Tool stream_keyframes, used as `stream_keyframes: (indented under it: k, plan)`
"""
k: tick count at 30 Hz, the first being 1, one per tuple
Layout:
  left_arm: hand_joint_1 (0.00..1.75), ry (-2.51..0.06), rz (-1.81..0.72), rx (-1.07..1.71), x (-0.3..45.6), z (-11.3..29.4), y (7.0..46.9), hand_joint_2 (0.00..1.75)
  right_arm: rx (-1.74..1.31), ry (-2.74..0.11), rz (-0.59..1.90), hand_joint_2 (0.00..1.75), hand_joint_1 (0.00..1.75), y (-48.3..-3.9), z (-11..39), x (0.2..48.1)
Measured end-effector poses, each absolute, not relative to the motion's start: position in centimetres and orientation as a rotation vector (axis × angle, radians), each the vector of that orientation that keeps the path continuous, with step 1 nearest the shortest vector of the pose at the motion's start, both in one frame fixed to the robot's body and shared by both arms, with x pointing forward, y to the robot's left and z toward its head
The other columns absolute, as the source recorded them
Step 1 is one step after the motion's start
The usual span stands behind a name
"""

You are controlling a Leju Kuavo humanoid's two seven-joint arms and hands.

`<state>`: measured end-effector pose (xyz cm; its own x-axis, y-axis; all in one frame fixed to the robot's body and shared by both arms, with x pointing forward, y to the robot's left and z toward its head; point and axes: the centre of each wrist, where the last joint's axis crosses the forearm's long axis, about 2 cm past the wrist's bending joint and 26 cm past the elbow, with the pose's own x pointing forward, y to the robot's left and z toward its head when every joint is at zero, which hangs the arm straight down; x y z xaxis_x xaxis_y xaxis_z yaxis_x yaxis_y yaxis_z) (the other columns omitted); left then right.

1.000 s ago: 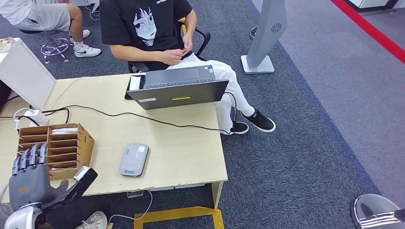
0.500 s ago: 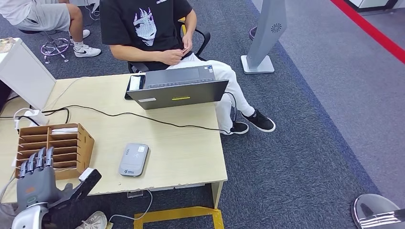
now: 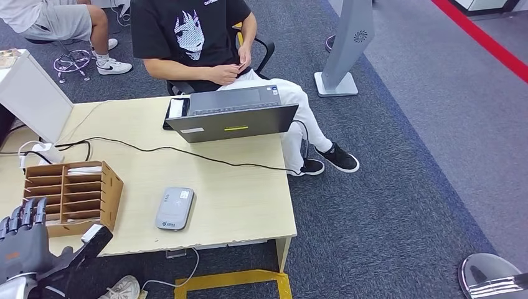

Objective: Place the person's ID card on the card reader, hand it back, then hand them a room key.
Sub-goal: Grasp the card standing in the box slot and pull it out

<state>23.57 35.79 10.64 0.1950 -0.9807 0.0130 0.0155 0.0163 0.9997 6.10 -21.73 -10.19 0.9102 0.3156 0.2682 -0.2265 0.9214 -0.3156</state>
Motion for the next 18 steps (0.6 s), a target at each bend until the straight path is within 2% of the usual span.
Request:
stream_keyframes:
  k: [18]
  plan:
    - [0.0,-1.038,-1.035,1.22,23.3,9.6,35.8,1.75,-0.286,-0.318,0.29,1.75,0.0,-21.8,-10.2,6.2]
